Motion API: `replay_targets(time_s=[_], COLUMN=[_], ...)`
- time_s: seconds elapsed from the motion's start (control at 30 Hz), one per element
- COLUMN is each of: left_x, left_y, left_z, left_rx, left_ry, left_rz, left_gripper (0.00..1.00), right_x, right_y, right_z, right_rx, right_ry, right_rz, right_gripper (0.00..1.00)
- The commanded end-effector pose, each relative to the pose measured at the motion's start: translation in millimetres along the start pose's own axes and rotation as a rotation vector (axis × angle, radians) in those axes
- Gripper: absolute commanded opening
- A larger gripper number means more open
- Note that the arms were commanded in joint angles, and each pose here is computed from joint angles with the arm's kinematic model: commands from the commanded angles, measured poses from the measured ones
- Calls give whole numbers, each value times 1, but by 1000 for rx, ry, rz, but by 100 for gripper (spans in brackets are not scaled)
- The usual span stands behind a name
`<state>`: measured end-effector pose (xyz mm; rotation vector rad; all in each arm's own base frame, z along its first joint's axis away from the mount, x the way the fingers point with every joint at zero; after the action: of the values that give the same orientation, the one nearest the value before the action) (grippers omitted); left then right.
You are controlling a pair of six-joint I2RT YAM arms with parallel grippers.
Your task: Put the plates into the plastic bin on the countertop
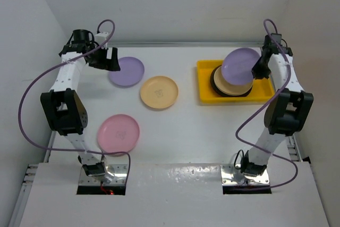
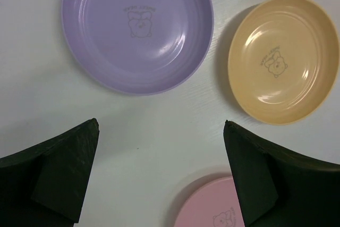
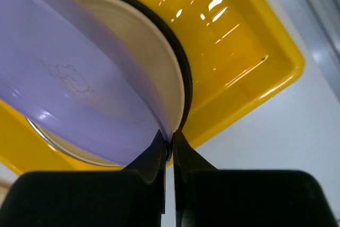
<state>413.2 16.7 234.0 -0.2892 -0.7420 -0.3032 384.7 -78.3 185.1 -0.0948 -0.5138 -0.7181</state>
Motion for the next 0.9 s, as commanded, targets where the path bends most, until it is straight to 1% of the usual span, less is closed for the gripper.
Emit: replay_targets(time_s=[0.0, 0.1, 0.23, 0.27, 0.3, 0.33, 0.4, 0.43, 0.47, 0.5, 0.53, 0.57, 0.6, 0.63, 0.67, 0.7, 0.77, 0.8, 0.83, 0.87], left_x=[4, 3, -4, -5, -8, -6, -5, -5, -5, -3, -3, -3, -1, -1, 1, 1, -2, -7, -9, -15], left_y=[3, 7, 11, 14, 14, 12, 11, 9, 9, 8, 8, 8, 6, 6, 5, 5, 9, 13, 17, 21], left_z=[3, 5, 3, 4, 3, 6, 6, 6, 6, 9, 9, 9, 12, 12, 15, 15, 18, 21, 26, 26], left_rx=[11, 18, 19, 25, 23, 16, 8, -4, -4, -2, -2, -10, -8, -8, -5, -5, 12, 29, 40, 54], left_ry=[-20, -22, -6, -7, 1, -10, -13, -17, -17, -24, -24, -27, -35, -35, -42, -43, -40, -34, -37, -25], left_rz=[13, 11, 15, 22, 26, 22, 22, 21, 21, 17, 17, 8, 4, 4, -1, -1, -2, -1, 9, 22], left_gripper=[100, 100, 100, 100, 100, 100, 100, 100, 100, 100, 100, 100, 100, 100, 100, 100, 100, 100, 100, 100], right_x=[-2, 4, -9, -15, -17, -18, -15, -13, -6, -2, 1, 10, 12, 16, 15, 7, -1, -20, -57, -73], right_y=[16, 18, 15, 12, 7, 5, 2, 0, 1, 2, 3, 6, 8, 17, 20, 43, 60, 81, 127, 144], right_z=[-5, -12, -17, -20, -21, -22, -21, -20, -14, -11, -9, 2, 4, 11, 15, 29, 44, 46, 64, 67], right_rx=[83, 109, 96, 83, 62, 48, 28, 7, -19, -32, -66, -79, -86, -76, -71, -33, 6, 42, 177, 237], right_ry=[89, 133, 187, 200, 198, 190, 163, 143, 111, 90, 63, 24, 16, -10, -5, -19, -49, -47, -42, -26], right_rz=[-15, -32, -24, -19, -24, -20, -8, 24, 46, 62, 84, 124, 137, 164, 181, 243, 294, 350, 449, 475], right_gripper=[0, 0, 0, 1, 8, 32, 62, 74, 77, 77, 80, 80, 82, 82, 82, 82, 82, 82, 82, 78])
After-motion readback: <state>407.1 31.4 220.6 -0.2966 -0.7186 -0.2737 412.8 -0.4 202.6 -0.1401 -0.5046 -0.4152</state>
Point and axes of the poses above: each gripper's point midway between its finger pads, its own z axis back along the fingers, its own y axis along the line the jaws close on, x = y × z, the point moved 6 cm from there along z, back along the fingers, and after that the axes turned 1 degree about -z, right-handed, at the moved point
